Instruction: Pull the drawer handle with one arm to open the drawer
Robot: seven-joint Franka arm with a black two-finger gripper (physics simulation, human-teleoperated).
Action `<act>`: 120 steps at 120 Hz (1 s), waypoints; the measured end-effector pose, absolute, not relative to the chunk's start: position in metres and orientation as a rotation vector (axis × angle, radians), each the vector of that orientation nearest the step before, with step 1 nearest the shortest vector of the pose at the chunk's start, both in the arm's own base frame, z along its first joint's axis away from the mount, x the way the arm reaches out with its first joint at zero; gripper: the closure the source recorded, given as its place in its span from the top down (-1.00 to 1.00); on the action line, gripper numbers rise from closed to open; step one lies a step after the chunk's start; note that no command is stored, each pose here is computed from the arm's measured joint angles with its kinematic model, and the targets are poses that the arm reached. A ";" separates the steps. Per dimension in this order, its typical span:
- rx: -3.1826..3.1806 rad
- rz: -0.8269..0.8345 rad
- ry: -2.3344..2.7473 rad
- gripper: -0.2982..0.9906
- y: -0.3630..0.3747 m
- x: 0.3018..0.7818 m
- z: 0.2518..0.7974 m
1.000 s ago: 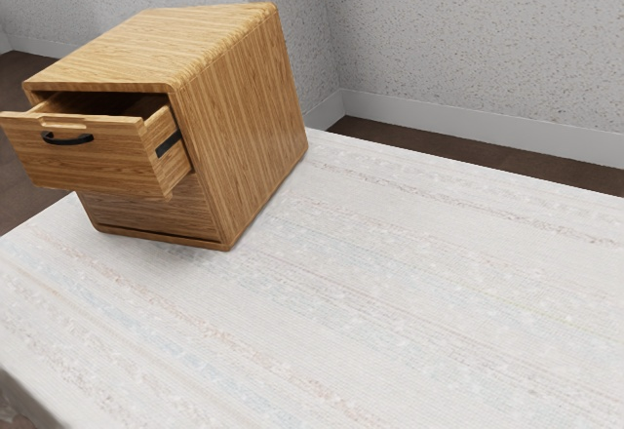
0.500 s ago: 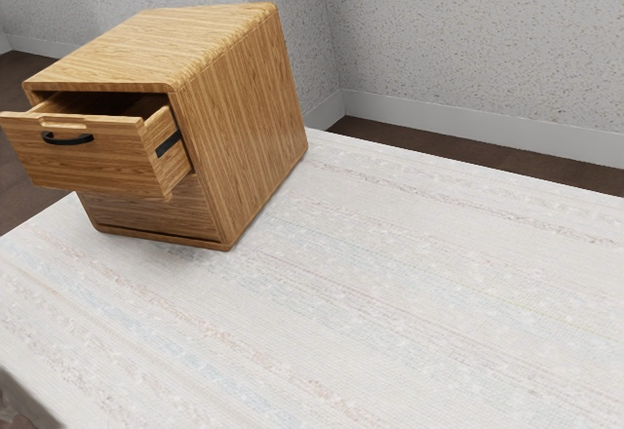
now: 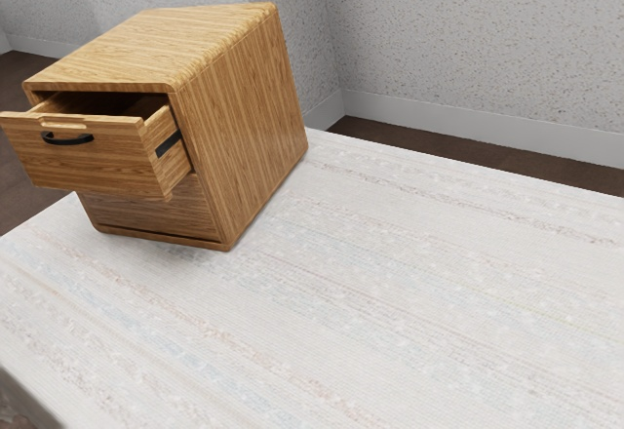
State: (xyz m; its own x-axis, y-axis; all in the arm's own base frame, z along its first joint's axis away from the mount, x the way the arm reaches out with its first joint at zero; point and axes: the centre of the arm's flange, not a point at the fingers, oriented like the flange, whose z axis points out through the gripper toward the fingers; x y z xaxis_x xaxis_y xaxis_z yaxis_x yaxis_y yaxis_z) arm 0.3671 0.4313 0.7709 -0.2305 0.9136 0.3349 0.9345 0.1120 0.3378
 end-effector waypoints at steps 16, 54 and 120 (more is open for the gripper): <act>-1.958 -0.797 -2.323 0.54 0.425 0.375 0.774; -2.047 -0.773 -2.426 0.54 0.416 0.378 0.775; -2.101 -0.670 -2.473 0.54 0.412 0.387 0.753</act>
State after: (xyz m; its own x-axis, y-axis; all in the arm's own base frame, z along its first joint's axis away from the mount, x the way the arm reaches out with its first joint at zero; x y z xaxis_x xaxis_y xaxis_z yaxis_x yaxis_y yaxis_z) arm 0.3872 0.4120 0.7529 -0.1871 0.9741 0.1269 0.9049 0.1206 0.4081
